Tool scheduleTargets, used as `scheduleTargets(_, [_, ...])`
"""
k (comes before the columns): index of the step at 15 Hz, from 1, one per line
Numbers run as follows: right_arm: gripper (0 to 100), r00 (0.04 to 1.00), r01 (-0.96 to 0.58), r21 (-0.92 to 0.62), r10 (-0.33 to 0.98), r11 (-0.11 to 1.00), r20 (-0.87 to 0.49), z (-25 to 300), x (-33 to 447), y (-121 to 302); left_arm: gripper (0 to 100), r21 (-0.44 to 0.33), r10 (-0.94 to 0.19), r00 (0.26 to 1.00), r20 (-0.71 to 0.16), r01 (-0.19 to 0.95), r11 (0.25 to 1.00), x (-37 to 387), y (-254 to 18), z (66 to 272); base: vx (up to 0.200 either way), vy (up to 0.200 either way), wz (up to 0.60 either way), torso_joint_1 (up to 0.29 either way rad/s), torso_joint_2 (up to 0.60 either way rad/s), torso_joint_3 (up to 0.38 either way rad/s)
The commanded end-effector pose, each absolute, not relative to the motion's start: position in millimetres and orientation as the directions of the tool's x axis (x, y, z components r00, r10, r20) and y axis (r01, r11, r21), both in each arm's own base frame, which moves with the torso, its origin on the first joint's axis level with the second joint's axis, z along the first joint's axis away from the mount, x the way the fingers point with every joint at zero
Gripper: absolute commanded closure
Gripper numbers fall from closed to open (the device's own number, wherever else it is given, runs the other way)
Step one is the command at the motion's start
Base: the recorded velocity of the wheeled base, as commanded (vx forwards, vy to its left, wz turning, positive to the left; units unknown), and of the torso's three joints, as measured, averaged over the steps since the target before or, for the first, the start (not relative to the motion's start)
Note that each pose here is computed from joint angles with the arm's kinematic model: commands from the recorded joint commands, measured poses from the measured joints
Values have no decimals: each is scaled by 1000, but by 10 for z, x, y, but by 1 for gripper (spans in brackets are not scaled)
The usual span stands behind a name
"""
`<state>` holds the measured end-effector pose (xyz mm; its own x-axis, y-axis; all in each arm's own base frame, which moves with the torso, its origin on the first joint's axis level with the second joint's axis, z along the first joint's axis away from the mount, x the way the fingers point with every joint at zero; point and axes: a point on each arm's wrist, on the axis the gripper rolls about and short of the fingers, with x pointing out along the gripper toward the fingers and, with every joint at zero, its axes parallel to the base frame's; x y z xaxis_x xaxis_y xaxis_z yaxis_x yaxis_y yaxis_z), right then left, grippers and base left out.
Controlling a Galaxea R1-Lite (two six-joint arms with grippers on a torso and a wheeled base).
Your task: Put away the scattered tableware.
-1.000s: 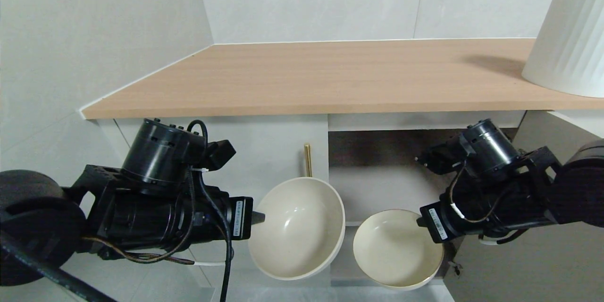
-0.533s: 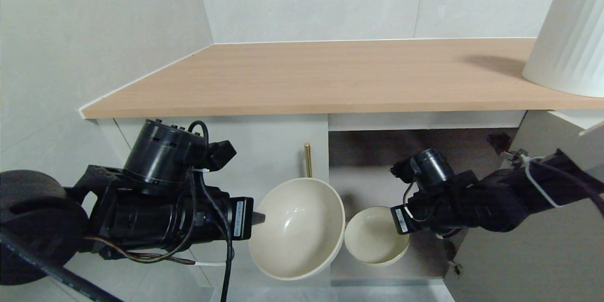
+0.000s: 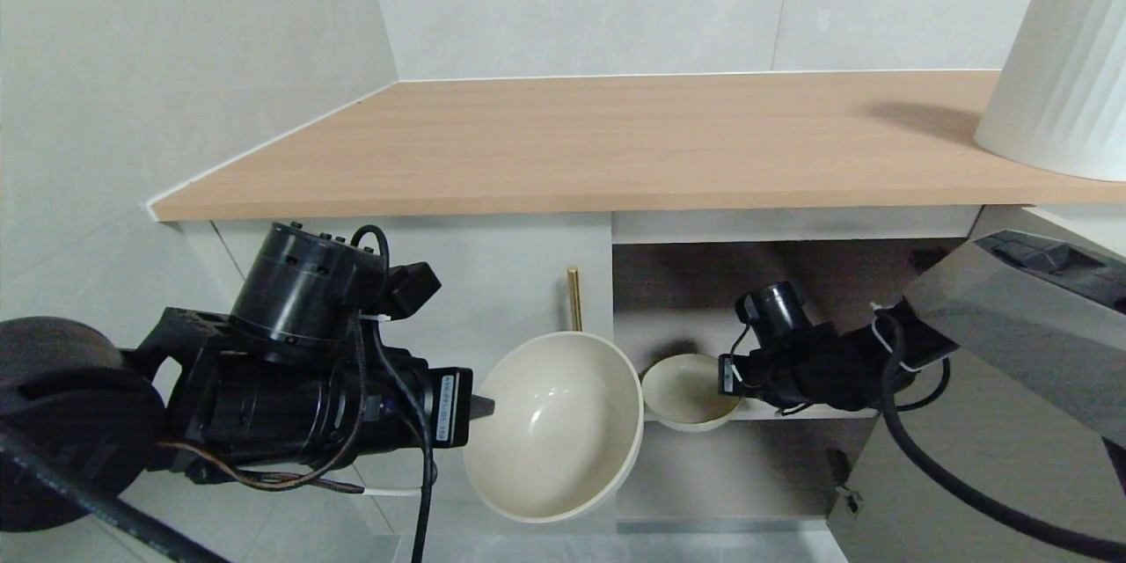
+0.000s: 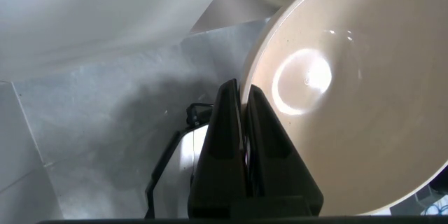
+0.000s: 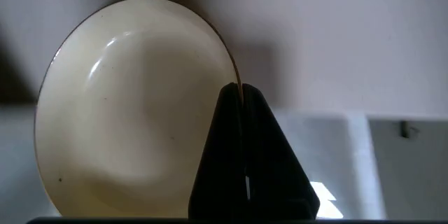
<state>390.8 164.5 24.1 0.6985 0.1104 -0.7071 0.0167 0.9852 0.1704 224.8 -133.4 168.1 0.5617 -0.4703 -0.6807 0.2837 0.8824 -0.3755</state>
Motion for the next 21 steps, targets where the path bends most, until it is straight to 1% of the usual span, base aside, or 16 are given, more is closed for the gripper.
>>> scheduleTargets(1, [100, 698, 81, 147, 49, 986, -714, 22, 4078, 1565, 100, -375, -469, 560, -683, 282, 883, 2249, -1334, 1672, 0, 0, 0, 0, 0, 0])
scheduleTargets(3, [100, 743, 142, 112, -32, 984, -668, -59, 4179, 1505, 100, -375, -469, 560, -683, 282, 883, 2249, -1334, 1672, 0, 0, 0, 0, 0, 0])
scheduleTargets(6, [100, 788, 165, 121, -57, 979, -613, -91, 4258, 1462, 100, -375, -469, 560, -683, 282, 883, 2253, -1336, 1672, 0, 0, 0, 0, 0, 0])
scheduleTargets(17, [100, 789, 169, 111, -67, 979, -611, -63, 4247, 1399, 100, -373, -466, 554, -690, 279, 885, 2266, -1344, 1648, 0, 0, 0, 0, 0, 0])
scheduleTargets(18, [0, 792, 170, 113, -67, 979, -607, -42, 4250, 1393, 100, -373, -466, 554, -690, 279, 885, 2266, -1344, 1648, 0, 0, 0, 0, 0, 0])
scheduleTargets(21, [0, 797, 170, 119, -66, 978, -601, 30, 4224, 1384, 100, -370, -461, 550, -696, 276, 887, 2278, -1351, 1621, 0, 0, 0, 0, 0, 0])
